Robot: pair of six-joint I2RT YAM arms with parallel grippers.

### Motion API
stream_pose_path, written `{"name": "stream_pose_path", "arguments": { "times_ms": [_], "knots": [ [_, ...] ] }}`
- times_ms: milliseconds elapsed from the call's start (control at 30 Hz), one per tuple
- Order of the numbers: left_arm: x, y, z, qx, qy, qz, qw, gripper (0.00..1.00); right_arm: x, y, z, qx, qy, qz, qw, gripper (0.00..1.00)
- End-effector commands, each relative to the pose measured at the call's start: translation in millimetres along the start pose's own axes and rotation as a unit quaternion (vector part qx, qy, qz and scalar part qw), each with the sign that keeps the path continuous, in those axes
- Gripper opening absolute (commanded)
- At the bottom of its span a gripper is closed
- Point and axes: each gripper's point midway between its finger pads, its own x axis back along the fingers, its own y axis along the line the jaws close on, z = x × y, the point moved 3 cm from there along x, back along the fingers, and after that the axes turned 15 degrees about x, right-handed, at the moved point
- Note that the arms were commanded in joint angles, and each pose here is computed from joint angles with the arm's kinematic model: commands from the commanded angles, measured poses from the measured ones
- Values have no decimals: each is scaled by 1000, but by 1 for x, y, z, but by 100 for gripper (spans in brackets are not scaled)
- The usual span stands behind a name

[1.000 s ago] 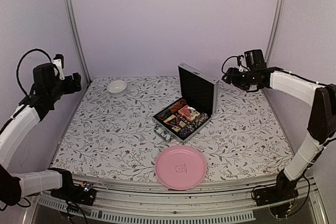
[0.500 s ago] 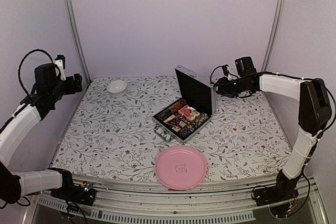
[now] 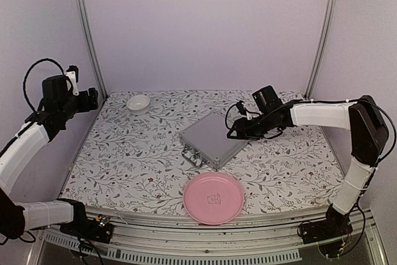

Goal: Pack up texas hold em set

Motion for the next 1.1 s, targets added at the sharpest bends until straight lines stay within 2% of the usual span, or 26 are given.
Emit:
{"name": "stream_pose_path", "arguments": {
  "times_ms": [0, 100, 200, 333, 633, 1067],
  "knots": [
    [1, 2, -4, -6, -8, -1, 1000, 97, 40, -8, 21, -42, -23, 52, 997, 61],
    [1, 0, -4, -6, -8, 4, 1000, 97, 42, -9, 48, -94, -25, 48, 994, 67],
    [0, -4, -2, -6, -1, 19, 1000, 97, 35, -5, 61, -137, -59, 4, 989, 70],
    [-1, -5, -1, -6, 1, 22, 1000, 97, 23, 0, 52, -193, -109, -50, 974, 72],
    [0, -5, -2, -6, -1, 21, 1000, 97, -2, -10, 28, -185, -126, -47, 973, 75],
    [2, -42, 13, -27, 27, 88, 995, 96, -46, -50, -20, -149, -139, -3, 979, 68]
  ]
}}
